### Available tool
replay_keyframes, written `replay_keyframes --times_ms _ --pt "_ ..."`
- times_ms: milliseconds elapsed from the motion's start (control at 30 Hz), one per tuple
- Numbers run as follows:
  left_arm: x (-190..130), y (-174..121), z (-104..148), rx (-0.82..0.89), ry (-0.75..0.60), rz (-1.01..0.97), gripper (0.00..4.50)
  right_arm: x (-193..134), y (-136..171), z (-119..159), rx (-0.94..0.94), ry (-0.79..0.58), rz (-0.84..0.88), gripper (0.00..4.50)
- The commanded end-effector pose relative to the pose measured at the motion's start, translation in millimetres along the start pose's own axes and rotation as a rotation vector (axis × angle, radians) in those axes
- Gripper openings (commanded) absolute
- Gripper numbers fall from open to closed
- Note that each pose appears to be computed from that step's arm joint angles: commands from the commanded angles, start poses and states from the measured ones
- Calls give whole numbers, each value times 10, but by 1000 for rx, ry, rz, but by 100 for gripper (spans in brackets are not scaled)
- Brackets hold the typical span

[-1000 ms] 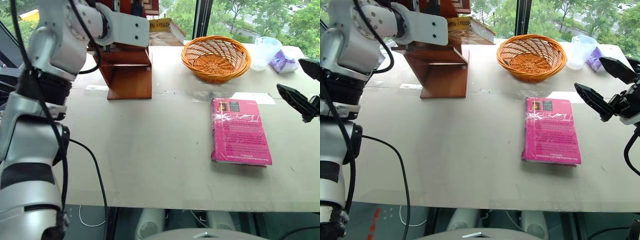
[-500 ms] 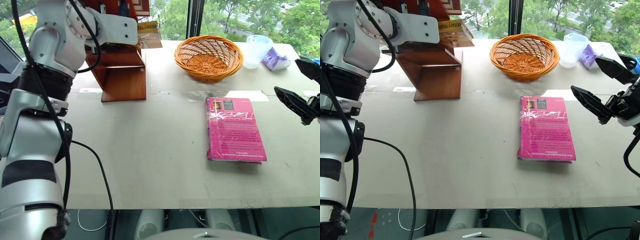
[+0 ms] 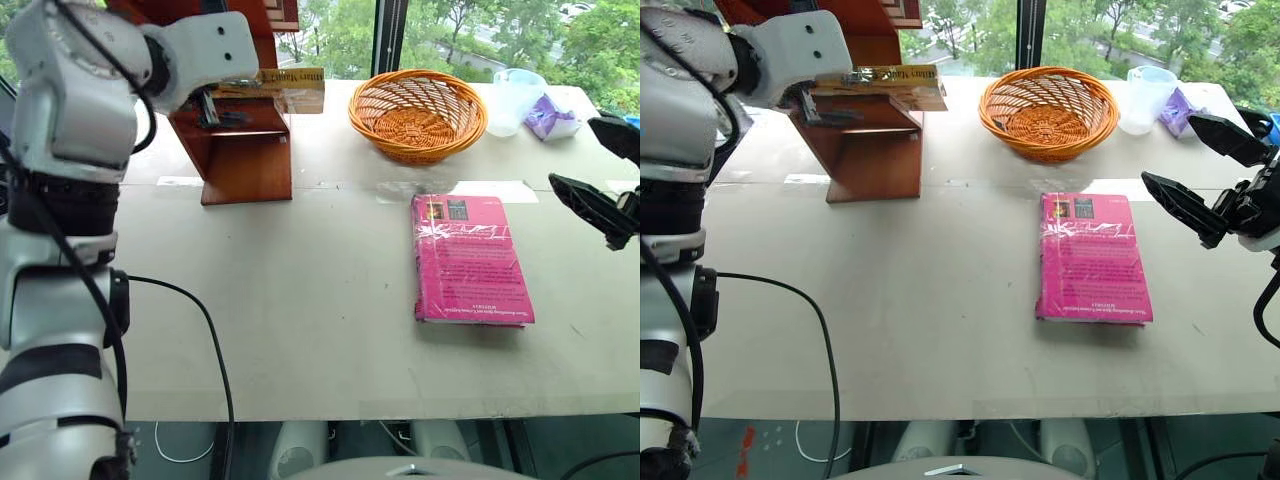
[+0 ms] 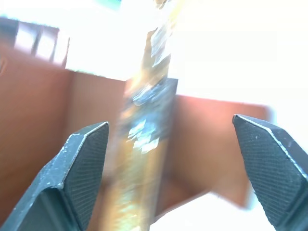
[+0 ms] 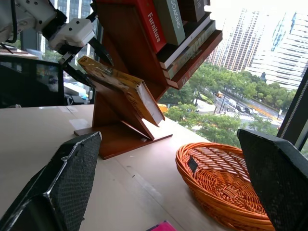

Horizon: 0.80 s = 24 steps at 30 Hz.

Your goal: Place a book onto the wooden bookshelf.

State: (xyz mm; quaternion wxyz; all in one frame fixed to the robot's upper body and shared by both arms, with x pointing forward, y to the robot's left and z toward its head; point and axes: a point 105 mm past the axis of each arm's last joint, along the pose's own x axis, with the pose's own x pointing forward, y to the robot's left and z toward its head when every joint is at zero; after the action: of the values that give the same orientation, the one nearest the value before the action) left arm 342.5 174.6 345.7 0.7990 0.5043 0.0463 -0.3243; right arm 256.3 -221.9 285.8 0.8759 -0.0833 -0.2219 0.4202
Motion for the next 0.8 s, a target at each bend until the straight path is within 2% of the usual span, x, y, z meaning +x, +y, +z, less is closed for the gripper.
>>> replay_keyframes --times_ms 33,100,200,267,400,500,600,733,800 --pt "-304 -288 523 -127 -329 -98 433 -8 -5 160 -37 -18 9 450" --pt "-291 -513 687 -280 -474 -204 433 -13 -6 154 -30 0 13 450" --pt "-86 -753 740 -409 -560 -233 433 -47 -13 135 -17 29 2 450" --pt "111 -893 714 -405 -605 -143 433 -104 -16 61 -9 77 -25 450" --pt "366 -1157 493 -593 -597 -167 433 -351 3 -164 9 209 -103 450" --pt "386 -1421 259 -636 -570 -202 433 -587 34 -292 24 312 -158 450" --pt "319 -1726 -204 -721 -484 -245 433 -1036 32 -505 31 519 -259 450" --pt "203 -1886 -591 -765 -385 -246 433 -1470 108 -649 45 724 -312 450" --pt "124 -1986 -778 -774 -325 -263 433 -1652 116 -630 58 762 -363 450"
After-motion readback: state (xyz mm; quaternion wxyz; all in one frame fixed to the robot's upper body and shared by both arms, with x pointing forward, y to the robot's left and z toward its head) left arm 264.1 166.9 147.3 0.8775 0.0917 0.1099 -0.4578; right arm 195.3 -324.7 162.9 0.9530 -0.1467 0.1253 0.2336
